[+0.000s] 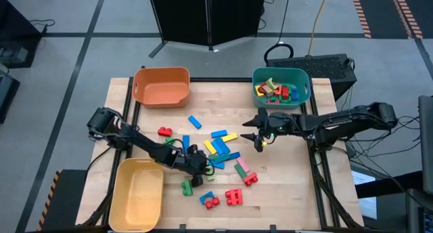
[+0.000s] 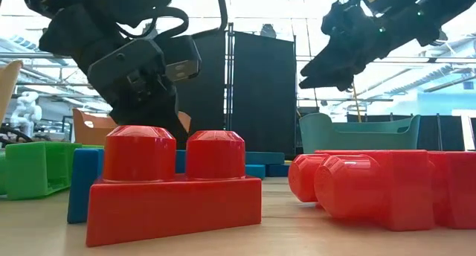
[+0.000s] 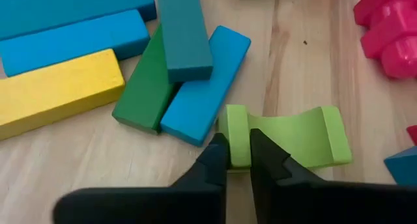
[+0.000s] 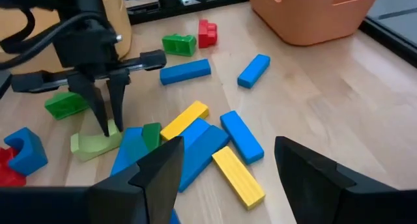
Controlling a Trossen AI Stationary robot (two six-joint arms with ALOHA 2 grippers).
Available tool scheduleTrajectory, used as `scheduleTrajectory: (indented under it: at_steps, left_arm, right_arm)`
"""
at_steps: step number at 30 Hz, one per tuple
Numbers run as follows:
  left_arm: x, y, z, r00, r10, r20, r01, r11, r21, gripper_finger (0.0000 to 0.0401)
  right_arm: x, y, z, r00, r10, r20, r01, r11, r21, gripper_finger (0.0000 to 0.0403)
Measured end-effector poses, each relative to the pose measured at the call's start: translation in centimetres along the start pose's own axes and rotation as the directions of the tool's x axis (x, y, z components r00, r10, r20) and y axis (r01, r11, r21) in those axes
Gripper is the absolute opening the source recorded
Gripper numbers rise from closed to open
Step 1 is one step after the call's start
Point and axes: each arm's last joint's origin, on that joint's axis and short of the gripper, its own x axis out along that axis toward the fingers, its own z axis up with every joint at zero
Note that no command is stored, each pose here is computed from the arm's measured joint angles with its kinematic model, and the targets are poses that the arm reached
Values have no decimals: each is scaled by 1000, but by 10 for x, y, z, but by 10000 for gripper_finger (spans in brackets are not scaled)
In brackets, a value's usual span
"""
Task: Sort blocks by size
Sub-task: Put the light green arch block into the blue bin
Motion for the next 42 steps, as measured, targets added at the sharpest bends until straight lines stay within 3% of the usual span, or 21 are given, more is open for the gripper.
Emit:
scheduleTrajectory:
  at_steps: [13, 19, 24, 31, 42]
  left_arm:
    - [0, 3, 8, 999, -32, 43, 32, 999, 13, 17]
    - [-16, 4, 25, 990, -37, 134, 34, 999, 26, 17]
    - [-31, 12, 44, 972, -47, 230, 52, 998, -18, 17]
    - [-34, 29, 61, 956, -81, 280, 118, 986, -117, 17]
    - [-32, 56, 72, 955, -87, 283, 171, 943, -285, 17]
  right_arm:
    - [29, 28, -13, 992, 123, 41, -115, 981, -155, 226]
    - [31, 40, -18, 986, 165, 39, -152, 961, -232, 226]
    - [27, 54, -19, 973, 222, 60, -181, 900, -396, 226]
    - [21, 72, -23, 956, 284, 67, -189, 776, -602, 226]
    - [16, 83, -27, 974, 201, 102, -49, 629, -776, 226]
